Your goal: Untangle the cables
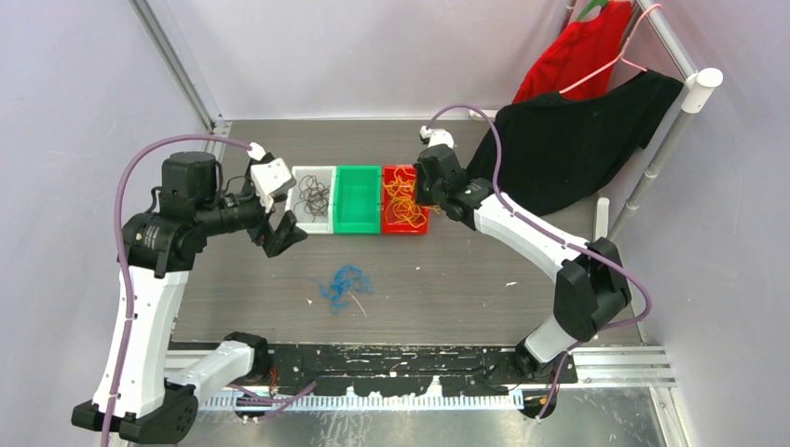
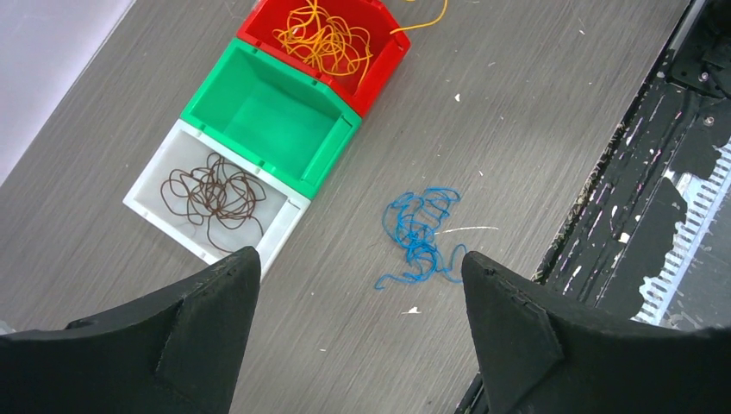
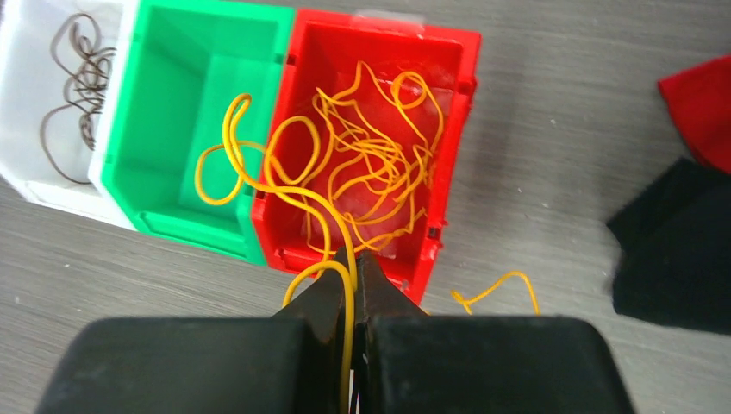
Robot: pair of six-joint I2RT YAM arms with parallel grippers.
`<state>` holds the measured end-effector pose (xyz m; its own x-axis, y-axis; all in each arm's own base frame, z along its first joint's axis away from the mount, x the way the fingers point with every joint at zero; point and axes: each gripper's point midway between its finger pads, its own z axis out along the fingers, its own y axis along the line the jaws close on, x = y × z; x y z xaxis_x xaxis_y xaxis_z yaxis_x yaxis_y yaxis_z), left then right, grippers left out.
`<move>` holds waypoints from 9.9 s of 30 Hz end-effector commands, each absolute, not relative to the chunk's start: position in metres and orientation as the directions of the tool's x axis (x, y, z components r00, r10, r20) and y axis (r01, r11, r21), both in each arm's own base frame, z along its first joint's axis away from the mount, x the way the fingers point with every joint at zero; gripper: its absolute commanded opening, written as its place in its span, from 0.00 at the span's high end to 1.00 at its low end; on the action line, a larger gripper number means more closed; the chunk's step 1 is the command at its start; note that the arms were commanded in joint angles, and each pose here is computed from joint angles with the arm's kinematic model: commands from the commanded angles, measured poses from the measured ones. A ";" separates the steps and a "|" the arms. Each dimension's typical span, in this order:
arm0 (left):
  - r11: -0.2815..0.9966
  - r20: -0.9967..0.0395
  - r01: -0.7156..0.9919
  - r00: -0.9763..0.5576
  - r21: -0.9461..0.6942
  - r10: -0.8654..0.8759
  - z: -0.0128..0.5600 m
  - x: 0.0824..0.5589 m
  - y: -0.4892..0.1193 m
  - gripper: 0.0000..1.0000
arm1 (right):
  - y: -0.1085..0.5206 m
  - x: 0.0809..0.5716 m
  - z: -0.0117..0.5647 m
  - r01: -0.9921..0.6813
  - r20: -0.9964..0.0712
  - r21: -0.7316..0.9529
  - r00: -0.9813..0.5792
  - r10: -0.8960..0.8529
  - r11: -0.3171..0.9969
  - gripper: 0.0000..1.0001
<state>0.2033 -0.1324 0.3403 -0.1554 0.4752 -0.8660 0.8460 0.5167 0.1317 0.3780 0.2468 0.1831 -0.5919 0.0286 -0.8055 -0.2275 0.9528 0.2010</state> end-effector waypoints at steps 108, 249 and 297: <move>0.480 -0.740 0.868 -0.406 -0.128 0.536 0.206 0.223 -0.144 0.23 | 0.282 0.392 0.206 -0.226 -0.729 0.257 -0.684 0.034 0.940 0.43; 0.654 -0.898 0.728 -0.406 -0.207 0.168 0.302 0.212 -0.148 1.00 | 0.420 0.213 0.311 -0.809 -0.907 0.419 -0.355 0.226 0.413 0.41; 0.353 -0.962 0.919 -0.235 -0.175 0.135 0.436 0.143 -0.178 1.00 | 0.379 0.256 0.141 -0.437 -0.839 0.489 -0.471 0.271 0.755 0.57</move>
